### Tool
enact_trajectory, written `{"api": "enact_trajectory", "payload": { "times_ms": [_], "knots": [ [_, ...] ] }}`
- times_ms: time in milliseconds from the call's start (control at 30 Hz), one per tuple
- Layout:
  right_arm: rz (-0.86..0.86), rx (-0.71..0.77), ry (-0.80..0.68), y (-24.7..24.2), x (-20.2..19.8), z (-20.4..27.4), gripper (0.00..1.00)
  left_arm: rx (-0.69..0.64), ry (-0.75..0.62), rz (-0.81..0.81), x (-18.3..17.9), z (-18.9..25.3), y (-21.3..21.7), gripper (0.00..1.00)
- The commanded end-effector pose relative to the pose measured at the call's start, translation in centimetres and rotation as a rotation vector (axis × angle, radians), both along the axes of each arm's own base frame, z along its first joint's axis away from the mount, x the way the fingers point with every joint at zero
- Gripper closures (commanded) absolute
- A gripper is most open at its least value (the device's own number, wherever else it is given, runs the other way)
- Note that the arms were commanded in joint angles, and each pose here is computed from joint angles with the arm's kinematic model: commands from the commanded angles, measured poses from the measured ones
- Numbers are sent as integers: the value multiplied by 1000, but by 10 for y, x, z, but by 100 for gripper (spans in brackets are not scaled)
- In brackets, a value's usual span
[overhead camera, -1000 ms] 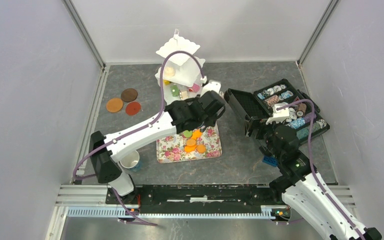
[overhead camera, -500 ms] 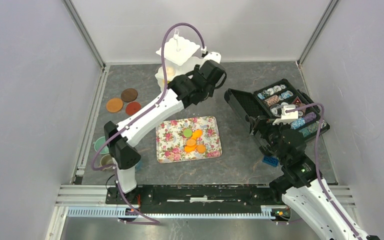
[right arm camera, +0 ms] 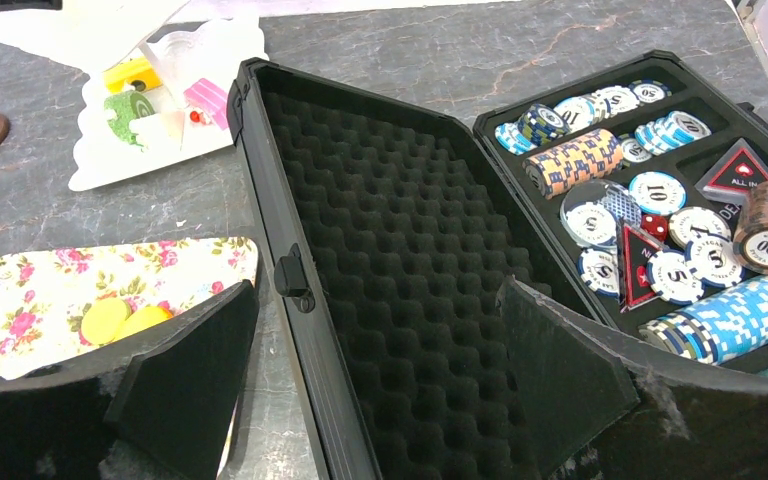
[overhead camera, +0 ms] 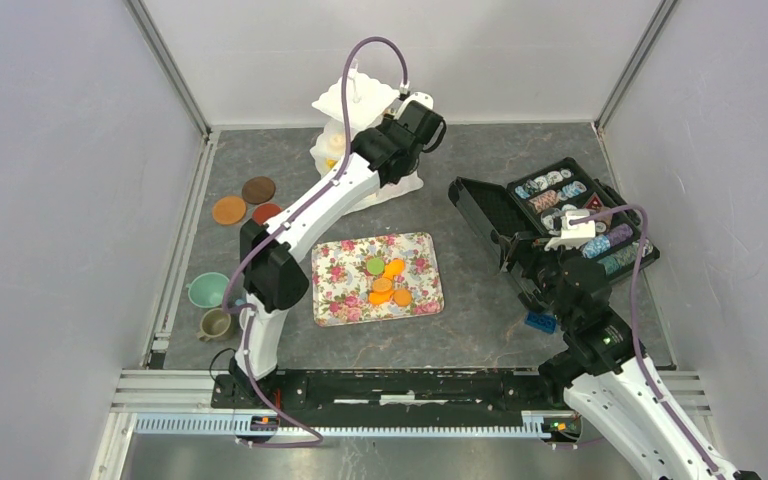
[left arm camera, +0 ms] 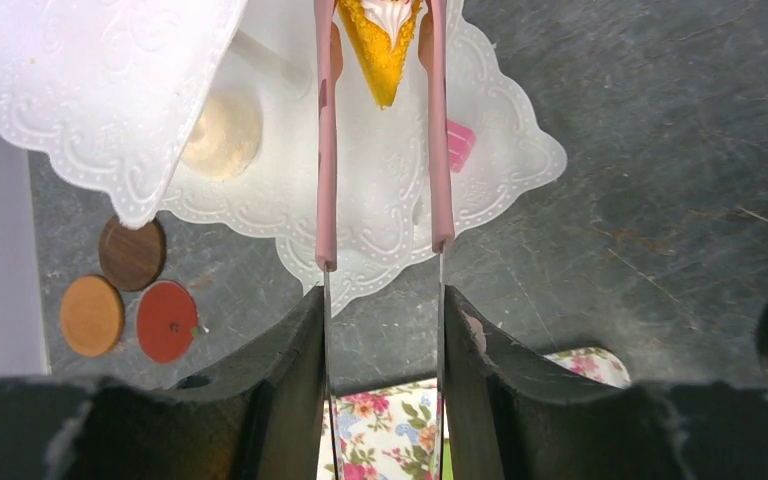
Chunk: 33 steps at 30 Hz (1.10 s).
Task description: Serve the afternoon tea
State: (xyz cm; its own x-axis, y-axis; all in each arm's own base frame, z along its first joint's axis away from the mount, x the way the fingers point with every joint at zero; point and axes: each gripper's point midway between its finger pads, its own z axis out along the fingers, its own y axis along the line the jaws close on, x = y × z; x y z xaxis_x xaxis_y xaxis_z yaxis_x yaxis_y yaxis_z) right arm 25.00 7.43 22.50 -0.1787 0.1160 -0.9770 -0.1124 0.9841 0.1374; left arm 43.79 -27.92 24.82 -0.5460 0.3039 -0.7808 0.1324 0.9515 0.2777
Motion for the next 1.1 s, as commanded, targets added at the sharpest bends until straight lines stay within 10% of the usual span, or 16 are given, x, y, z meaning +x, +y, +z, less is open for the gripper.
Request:
{"api": "enact_trajectory", "payload": {
  "times_ms": [0,1067],
  "knots": [
    [-10,21,-59,-1,1,28,2,44,-73,13,22,19,9,71],
    [-1,17,-39,0,0,17,2,-48,-34,-50,15,31,2,41]
  ]
}}
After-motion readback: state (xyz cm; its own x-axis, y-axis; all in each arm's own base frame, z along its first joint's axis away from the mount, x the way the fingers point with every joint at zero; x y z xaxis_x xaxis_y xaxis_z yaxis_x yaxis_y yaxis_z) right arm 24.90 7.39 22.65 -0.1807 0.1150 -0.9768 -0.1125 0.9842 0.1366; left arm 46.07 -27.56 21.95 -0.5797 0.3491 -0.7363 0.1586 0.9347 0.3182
